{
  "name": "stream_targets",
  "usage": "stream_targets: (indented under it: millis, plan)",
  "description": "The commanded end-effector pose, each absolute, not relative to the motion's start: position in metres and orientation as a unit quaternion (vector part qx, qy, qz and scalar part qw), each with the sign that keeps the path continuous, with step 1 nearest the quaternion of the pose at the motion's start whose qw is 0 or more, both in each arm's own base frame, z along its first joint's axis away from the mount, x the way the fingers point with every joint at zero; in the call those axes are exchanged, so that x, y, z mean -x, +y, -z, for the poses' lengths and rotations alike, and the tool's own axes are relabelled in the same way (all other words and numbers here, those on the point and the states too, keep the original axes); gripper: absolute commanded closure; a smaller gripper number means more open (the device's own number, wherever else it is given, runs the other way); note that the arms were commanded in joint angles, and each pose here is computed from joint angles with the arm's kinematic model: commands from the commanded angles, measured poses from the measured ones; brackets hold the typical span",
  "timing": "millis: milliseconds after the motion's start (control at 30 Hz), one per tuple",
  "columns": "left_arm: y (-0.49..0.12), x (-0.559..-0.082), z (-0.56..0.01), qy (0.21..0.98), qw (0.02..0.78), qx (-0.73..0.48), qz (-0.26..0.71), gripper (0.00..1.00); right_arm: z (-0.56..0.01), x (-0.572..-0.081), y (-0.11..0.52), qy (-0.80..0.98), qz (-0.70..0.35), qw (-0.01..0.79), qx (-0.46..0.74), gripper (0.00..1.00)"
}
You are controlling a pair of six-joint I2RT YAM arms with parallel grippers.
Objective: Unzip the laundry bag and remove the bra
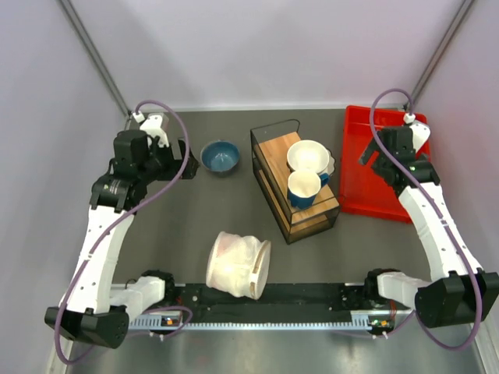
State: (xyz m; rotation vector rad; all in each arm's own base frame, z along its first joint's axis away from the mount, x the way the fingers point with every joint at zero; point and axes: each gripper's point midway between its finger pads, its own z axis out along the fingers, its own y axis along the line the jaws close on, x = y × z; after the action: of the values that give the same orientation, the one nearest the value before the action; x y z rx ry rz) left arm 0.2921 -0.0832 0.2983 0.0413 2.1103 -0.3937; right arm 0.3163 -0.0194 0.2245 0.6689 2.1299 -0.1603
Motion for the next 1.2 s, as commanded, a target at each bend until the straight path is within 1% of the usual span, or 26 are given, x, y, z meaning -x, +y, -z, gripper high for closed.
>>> stream_targets:
  millis: [0, 133, 167, 333, 400, 467, 500, 533, 667, 700, 800, 933, 1100, 1167]
  plan:
    - [-0.09, -0.29, -0.313, 0.855, 0.492, -0.029, 0.161, 0.01, -0.24, -0.318, -0.016, 0.839, 0.048, 0.468, -0.274, 0.01]
    - [-0.103, -0.286, -0.299, 0.873, 0.466, -0.025, 0.144, 0.01, -0.243, -0.317, -0.017, 0.836, 0.044, 0.473, -0.276, 0.01]
    - [-0.119, -0.28, -0.296, 0.874, 0.458, -0.046, 0.154, 0.01, -0.244, -0.315, -0.017, 0.835, 0.044, 0.473, -0.276, 0.01]
    - [-0.163, -0.261, -0.285, 0.882, 0.437, -0.062, 0.167, 0.01, -0.246, -0.314, -0.018, 0.83, 0.041, 0.482, -0.278, 0.01]
    - [-0.187, -0.247, -0.279, 0.882, 0.43, -0.088, 0.17, 0.01, -0.247, -0.314, -0.017, 0.83, 0.038, 0.483, -0.276, 0.01]
    - [-0.213, -0.23, -0.264, 0.888, 0.409, -0.113, 0.176, 0.01, -0.25, -0.314, -0.015, 0.83, 0.034, 0.485, -0.272, 0.01]
    - [-0.215, -0.228, -0.258, 0.891, 0.41, -0.111, 0.163, 0.01, -0.252, -0.315, -0.014, 0.83, 0.03, 0.487, -0.27, 0.01]
    - [-0.224, -0.219, -0.244, 0.898, 0.392, -0.115, 0.164, 0.01, -0.253, -0.315, -0.013, 0.831, 0.029, 0.489, -0.263, 0.01]
    - [-0.243, -0.195, -0.222, 0.907, 0.355, -0.138, 0.181, 0.08, -0.267, -0.316, -0.009, 0.83, 0.017, 0.5, -0.247, 0.01]
    - [-0.246, -0.189, -0.219, 0.907, 0.35, -0.146, 0.183, 0.12, -0.268, -0.316, -0.009, 0.828, 0.016, 0.503, -0.246, 0.01]
    - [-0.254, -0.159, -0.203, 0.913, 0.316, -0.182, 0.185, 0.18, -0.267, -0.317, -0.008, 0.83, 0.015, 0.502, -0.243, 0.01]
    - [-0.264, -0.128, -0.192, 0.915, 0.283, -0.22, 0.185, 0.19, -0.262, -0.32, -0.001, 0.838, 0.001, 0.493, -0.234, 0.01]
    - [-0.286, -0.102, -0.187, 0.912, 0.249, -0.248, 0.21, 0.19, -0.253, -0.319, 0.007, 0.846, -0.017, 0.482, -0.228, 0.01]
    - [-0.289, -0.095, -0.178, 0.919, 0.229, -0.249, 0.202, 0.21, -0.249, -0.317, 0.008, 0.848, -0.02, 0.479, -0.227, 0.01]
